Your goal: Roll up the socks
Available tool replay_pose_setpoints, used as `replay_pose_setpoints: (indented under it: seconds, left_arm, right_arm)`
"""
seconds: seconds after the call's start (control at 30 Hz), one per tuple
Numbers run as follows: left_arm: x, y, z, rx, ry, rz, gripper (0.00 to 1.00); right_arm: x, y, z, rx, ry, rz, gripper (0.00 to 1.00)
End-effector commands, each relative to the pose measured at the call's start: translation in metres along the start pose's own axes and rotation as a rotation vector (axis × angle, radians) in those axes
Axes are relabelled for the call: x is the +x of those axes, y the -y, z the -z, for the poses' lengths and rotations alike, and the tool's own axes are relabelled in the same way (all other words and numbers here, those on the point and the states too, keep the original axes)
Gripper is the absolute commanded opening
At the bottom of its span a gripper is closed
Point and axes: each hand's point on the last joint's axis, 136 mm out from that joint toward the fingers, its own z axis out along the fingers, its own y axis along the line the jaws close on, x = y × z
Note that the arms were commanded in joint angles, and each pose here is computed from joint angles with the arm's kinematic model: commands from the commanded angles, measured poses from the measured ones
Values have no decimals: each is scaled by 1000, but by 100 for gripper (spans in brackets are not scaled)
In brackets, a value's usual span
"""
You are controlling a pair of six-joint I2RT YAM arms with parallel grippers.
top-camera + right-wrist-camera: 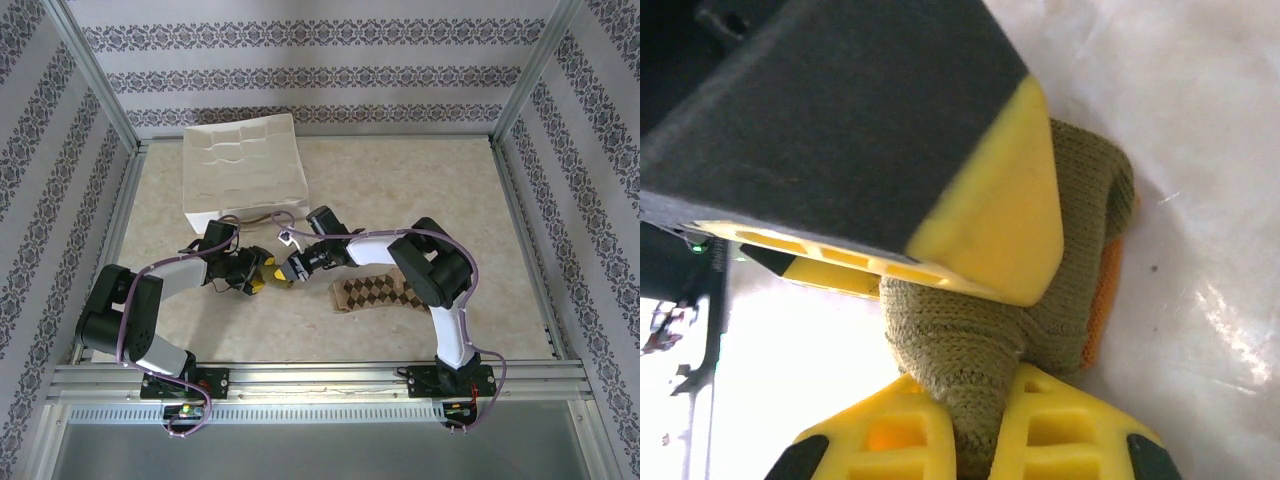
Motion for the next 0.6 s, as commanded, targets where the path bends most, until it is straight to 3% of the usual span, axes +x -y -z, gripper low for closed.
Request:
replay_pose_setpoints:
  seconds: [0.0, 0.57]
  left_arm:
    - [-7, 7, -6, 22, 3, -72, 64]
    - [0, 25, -19, 72, -49, -184, 63]
  right_arm:
    - [57, 20, -8, -25, -153, -314, 0]
    - [45, 37, -7, -131, -152, -616, 0]
